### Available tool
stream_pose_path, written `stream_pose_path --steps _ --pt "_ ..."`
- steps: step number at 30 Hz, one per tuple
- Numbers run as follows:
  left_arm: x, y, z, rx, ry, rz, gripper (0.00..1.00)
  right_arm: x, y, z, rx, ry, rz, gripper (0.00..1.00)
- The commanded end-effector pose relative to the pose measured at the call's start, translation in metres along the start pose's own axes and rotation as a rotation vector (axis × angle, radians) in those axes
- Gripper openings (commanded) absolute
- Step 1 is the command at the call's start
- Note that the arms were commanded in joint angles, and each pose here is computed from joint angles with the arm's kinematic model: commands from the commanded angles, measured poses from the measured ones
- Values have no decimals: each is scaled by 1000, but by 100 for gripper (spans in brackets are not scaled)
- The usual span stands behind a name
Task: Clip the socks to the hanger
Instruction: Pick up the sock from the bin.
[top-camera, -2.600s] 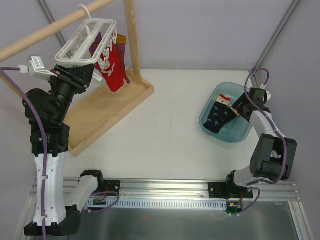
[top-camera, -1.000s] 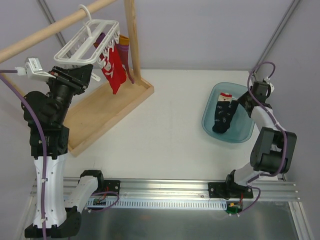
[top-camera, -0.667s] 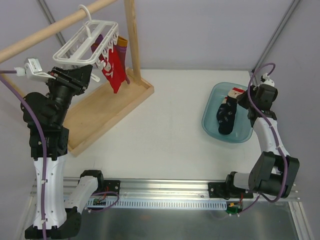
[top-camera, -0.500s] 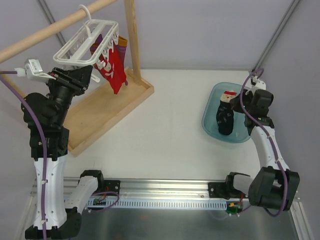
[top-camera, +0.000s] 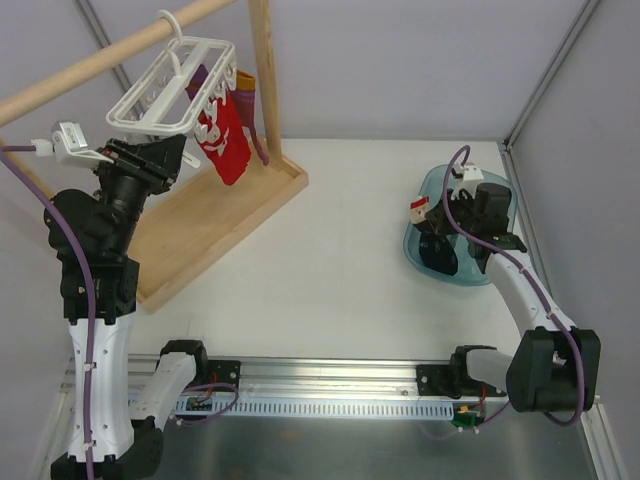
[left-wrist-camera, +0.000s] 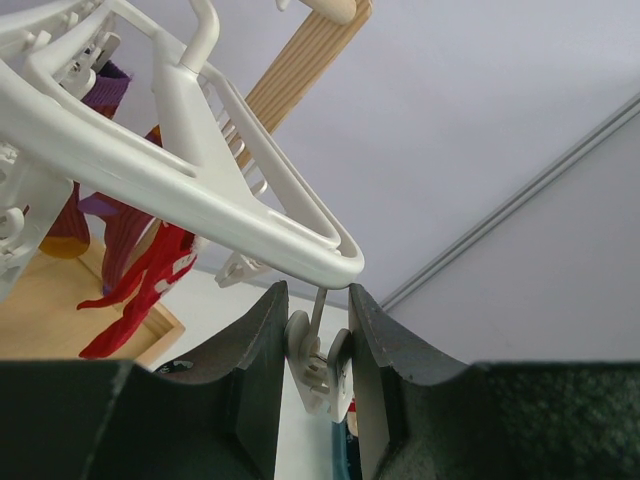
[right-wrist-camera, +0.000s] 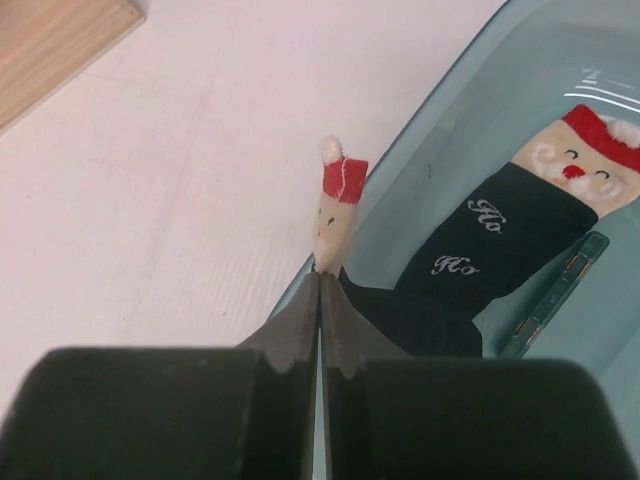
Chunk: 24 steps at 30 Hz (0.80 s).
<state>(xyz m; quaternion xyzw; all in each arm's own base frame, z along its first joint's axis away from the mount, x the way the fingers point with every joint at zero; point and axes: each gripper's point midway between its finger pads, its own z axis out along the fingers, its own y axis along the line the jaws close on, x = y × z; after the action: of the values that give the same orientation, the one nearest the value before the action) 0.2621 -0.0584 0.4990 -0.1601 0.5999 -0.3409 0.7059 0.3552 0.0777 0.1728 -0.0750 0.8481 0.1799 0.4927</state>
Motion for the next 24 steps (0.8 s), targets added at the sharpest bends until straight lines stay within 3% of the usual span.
stream_pose_path --steps 1,9,14,19,24 --pt "-3 -11 -6 46 -7 34 2 5 8 3 -28 26 -60 1" --pt "-1 -10 -8 48 -1 38 1 6 15 10 -30 37 -80 1" --pt "-2 -11 -11 52 -10 47 2 17 9 22 -19 91 -60 8" --pt "-3 -13 -12 57 -14 53 2 16 9 27 -22 97 -54 32" --pt "-4 -12 -12 54 -16 53 2 11 9 35 -31 102 -55 41"
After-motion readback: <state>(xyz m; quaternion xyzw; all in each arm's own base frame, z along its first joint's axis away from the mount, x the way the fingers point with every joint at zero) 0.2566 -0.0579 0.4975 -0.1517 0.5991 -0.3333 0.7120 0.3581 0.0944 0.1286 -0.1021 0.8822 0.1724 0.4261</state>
